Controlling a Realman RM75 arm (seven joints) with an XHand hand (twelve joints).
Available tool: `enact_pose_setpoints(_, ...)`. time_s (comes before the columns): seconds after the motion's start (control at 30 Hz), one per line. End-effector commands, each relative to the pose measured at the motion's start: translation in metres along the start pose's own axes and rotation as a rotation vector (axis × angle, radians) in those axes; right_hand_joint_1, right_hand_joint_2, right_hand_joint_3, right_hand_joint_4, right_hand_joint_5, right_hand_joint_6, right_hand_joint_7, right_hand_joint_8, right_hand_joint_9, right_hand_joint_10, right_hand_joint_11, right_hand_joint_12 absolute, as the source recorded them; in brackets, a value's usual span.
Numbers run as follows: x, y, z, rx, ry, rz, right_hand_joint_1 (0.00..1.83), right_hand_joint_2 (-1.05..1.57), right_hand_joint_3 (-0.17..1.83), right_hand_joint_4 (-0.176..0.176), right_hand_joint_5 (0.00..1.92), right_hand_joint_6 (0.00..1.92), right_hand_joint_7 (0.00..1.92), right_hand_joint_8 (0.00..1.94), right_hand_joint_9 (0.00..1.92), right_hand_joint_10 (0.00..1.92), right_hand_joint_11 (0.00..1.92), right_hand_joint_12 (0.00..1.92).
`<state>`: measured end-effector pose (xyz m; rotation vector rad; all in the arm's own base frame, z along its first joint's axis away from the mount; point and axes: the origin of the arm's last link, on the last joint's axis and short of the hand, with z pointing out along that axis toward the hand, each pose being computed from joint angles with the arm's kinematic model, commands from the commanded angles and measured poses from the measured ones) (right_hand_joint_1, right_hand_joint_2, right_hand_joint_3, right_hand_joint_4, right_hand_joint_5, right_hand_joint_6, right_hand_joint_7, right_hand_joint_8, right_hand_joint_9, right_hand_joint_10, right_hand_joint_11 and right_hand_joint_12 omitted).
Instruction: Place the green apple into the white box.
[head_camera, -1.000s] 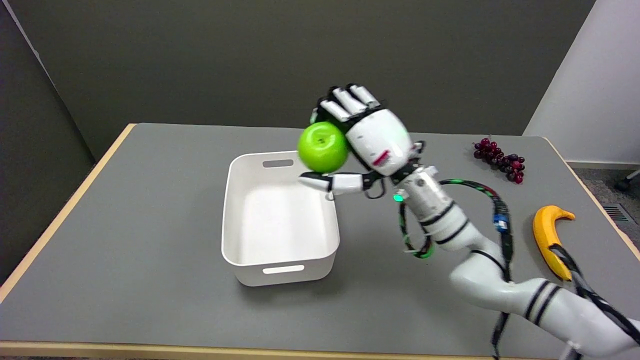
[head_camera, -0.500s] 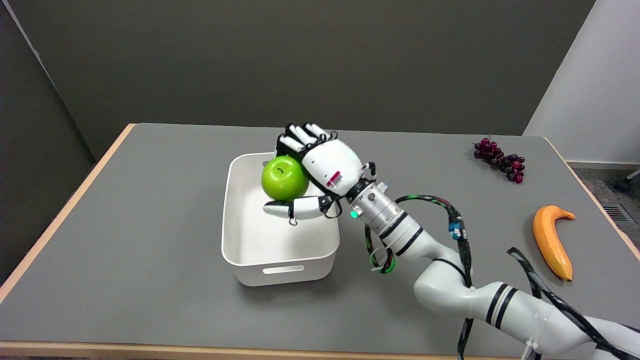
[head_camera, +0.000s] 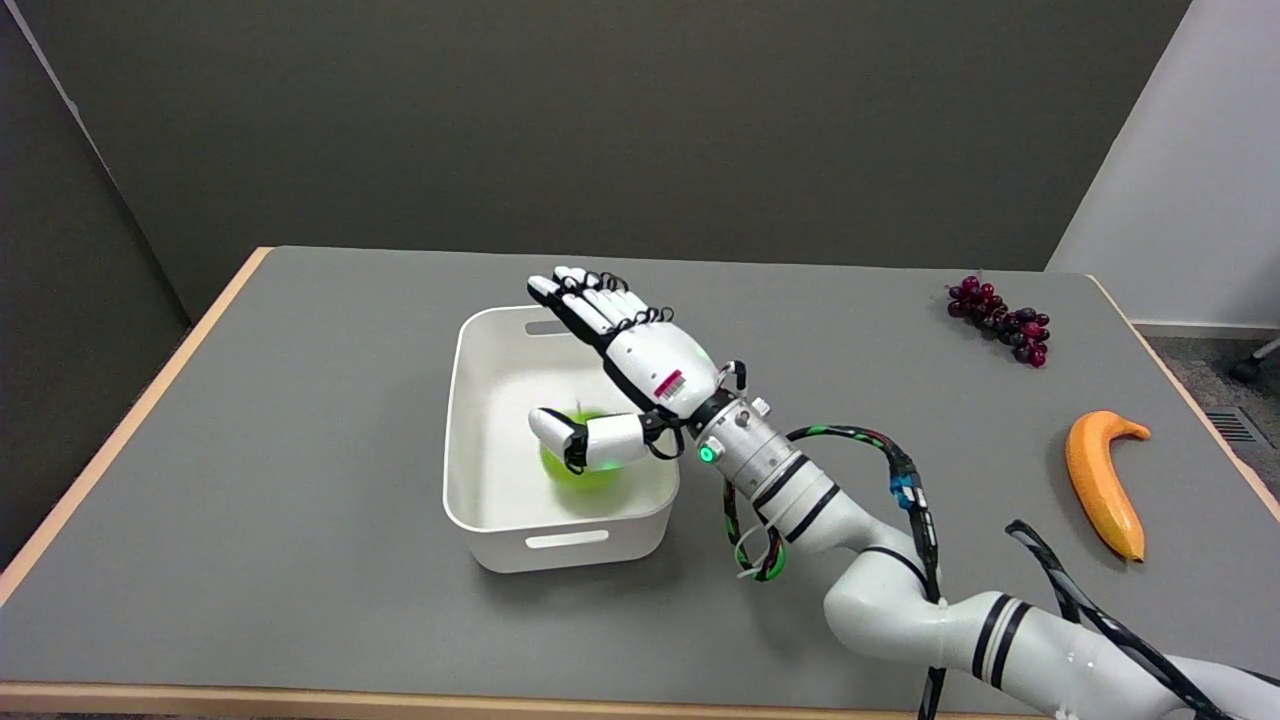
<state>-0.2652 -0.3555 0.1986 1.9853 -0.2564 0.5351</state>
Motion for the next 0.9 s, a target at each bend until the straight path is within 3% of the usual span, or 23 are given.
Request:
enact_pose_setpoints(0.03, 0.01, -0.012, -0.013, 0.029, 0.079, 0.144, 0.27, 0.57, 0.9, 0.072, 0.03, 0.12, 0.0, 0.0, 0.0, 0.0, 0.0, 0.8)
enact_pose_setpoints(0.13, 0.02, -0.014, -0.017, 0.047, 0.142, 0.147, 0.27, 0.57, 0.9, 0.075, 0.03, 0.13, 0.0, 0.0, 0.0, 0.0, 0.0, 0.69)
enact_pose_setpoints(0.27, 0.062, -0.009, -0.038, 0.083, 0.356, 0.108, 0.28, 0.57, 0.89, 0.077, 0.03, 0.13, 0.0, 0.0, 0.0, 0.0, 0.0, 0.5)
enact_pose_setpoints(0.47, 0.129, 0.018, -0.105, 0.072, 0.706, 0.093, 0.28, 0.58, 0.9, 0.066, 0.04, 0.17, 0.0, 0.0, 0.0, 0.0, 0.0, 0.38)
enact_pose_setpoints(0.63, 0.145, 0.036, -0.157, 0.004, 0.858, 0.12, 0.26, 0.62, 0.93, 0.045, 0.04, 0.16, 0.0, 0.0, 0.0, 0.0, 0.0, 0.39)
enact_pose_setpoints(0.7, 0.145, 0.043, -0.175, -0.014, 0.891, 0.171, 0.23, 0.66, 0.85, 0.024, 0.03, 0.24, 0.0, 0.03, 0.0, 0.04, 0.0, 0.46)
enact_pose_setpoints(0.77, 0.142, 0.049, -0.193, 0.01, 0.912, 0.257, 0.31, 0.62, 0.95, 0.006, 0.04, 0.21, 0.0, 0.07, 0.0, 0.03, 0.0, 0.48)
enact_pose_setpoints(0.83, 0.139, 0.054, -0.206, 0.029, 0.934, 0.315, 0.22, 0.64, 0.94, -0.047, 0.03, 0.2, 0.0, 0.04, 0.0, 0.05, 0.0, 0.36)
enact_pose_setpoints(0.9, 0.135, 0.058, -0.218, 0.036, 0.945, 0.35, 0.18, 0.65, 0.93, -0.072, 0.03, 0.17, 0.0, 0.01, 0.0, 0.02, 0.0, 0.25)
